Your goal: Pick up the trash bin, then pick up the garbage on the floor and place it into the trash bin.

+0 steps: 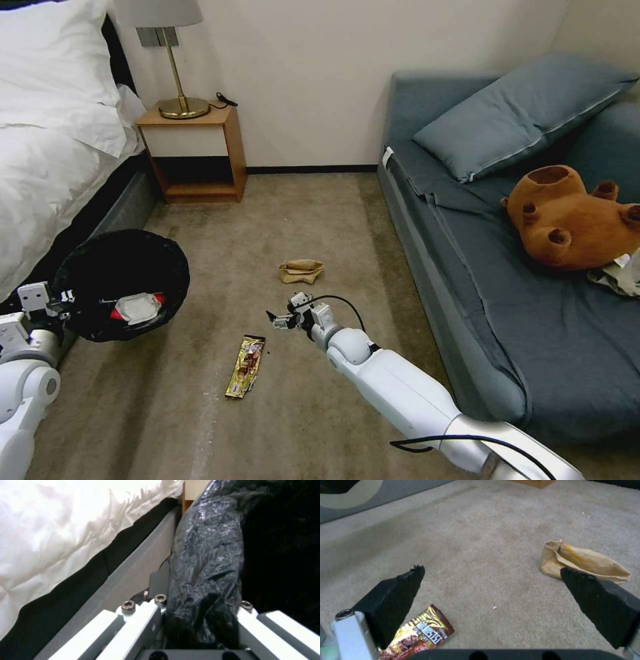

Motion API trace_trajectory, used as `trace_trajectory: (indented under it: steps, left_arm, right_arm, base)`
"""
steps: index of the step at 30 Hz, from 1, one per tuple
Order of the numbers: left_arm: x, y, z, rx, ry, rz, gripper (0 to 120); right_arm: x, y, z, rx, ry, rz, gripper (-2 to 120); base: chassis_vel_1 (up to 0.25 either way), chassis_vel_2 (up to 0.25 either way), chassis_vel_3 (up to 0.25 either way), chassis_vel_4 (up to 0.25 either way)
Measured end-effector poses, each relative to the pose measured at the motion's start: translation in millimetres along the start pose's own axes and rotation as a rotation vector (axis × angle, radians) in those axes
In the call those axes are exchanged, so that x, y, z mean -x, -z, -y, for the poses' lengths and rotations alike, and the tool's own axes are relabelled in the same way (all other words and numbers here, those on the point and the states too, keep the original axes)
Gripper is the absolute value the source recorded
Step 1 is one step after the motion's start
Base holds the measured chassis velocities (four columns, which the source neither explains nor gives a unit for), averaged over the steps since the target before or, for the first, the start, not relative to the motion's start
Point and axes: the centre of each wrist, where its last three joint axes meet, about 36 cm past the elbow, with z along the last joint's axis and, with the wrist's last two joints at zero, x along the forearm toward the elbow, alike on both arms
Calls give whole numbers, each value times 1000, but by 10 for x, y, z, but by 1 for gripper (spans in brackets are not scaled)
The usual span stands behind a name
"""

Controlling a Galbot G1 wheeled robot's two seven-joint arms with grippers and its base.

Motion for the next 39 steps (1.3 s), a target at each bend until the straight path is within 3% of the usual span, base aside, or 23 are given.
trace_trajectory:
  steps: [39]
  left_arm:
    - [-30,-37,-101,7,17,-5,3]
  right_arm:
    - [-72,-175,27,-7,-6,-10,100]
  base:
    - [-32,38,37,-36]
